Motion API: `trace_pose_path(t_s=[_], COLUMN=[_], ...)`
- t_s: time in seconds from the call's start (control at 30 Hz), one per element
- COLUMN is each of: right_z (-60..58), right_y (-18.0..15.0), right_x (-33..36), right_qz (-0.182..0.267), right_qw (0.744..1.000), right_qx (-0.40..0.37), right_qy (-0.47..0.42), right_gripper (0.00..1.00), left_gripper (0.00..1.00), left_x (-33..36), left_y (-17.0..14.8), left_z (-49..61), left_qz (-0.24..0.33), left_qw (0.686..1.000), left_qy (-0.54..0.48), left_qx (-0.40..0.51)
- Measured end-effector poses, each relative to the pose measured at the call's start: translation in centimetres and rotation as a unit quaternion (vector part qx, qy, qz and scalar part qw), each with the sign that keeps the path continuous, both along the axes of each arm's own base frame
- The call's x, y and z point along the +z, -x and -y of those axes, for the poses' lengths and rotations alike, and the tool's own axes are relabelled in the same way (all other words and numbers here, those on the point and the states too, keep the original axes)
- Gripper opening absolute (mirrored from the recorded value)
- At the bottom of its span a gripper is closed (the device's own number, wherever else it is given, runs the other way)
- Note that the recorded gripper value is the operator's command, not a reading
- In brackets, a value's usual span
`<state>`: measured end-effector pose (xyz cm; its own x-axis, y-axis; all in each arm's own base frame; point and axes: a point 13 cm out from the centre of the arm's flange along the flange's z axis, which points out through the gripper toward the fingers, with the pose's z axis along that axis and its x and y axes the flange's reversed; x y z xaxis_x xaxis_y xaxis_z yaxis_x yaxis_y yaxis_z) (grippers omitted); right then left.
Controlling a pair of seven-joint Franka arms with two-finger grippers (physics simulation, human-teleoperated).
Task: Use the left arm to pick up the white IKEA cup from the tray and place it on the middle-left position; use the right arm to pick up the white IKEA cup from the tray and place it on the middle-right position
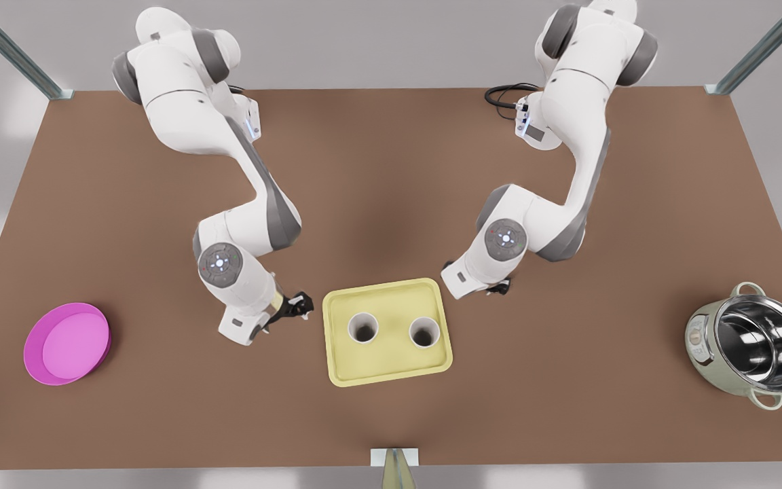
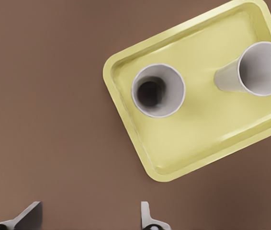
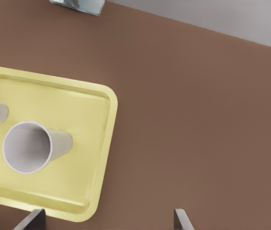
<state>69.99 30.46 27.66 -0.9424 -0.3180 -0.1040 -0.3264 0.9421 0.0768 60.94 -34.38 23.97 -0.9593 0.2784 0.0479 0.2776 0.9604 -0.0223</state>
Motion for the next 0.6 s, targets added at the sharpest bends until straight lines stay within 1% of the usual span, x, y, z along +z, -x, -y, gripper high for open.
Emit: trace_pose_path(t_s=[0.1,0.2,0.43,0.6], right_z=[-4.1,-7.3,-10.2,-11.0], right_y=[-0.5,-0.6,-0.9,-0.9], right_x=[-2.3,-4.9,-10.0,-12.9], right_qz=[0.003,0.006,0.015,0.016], right_qw=[1.0,1.0,0.999,0.999], right_qx=[0.009,0.013,-0.005,-0.02], right_qy=[-0.016,-0.021,-0.028,-0.035], right_gripper=[0.99,0.99,0.99,0.99], left_gripper=[1.0,1.0,1.0,1.0], left_x=[-3.3,-6.6,-7.0,-10.0], left_y=[-2.6,-2.3,-6.9,-8.5], left_z=[3.6,6.8,4.9,3.8], left_qz=[0.028,0.044,0.099,0.107], left_qw=[0.999,0.999,0.992,0.988], left_qy=[0.012,0.011,0.017,0.021], left_qx=[0.013,0.017,0.081,0.111])
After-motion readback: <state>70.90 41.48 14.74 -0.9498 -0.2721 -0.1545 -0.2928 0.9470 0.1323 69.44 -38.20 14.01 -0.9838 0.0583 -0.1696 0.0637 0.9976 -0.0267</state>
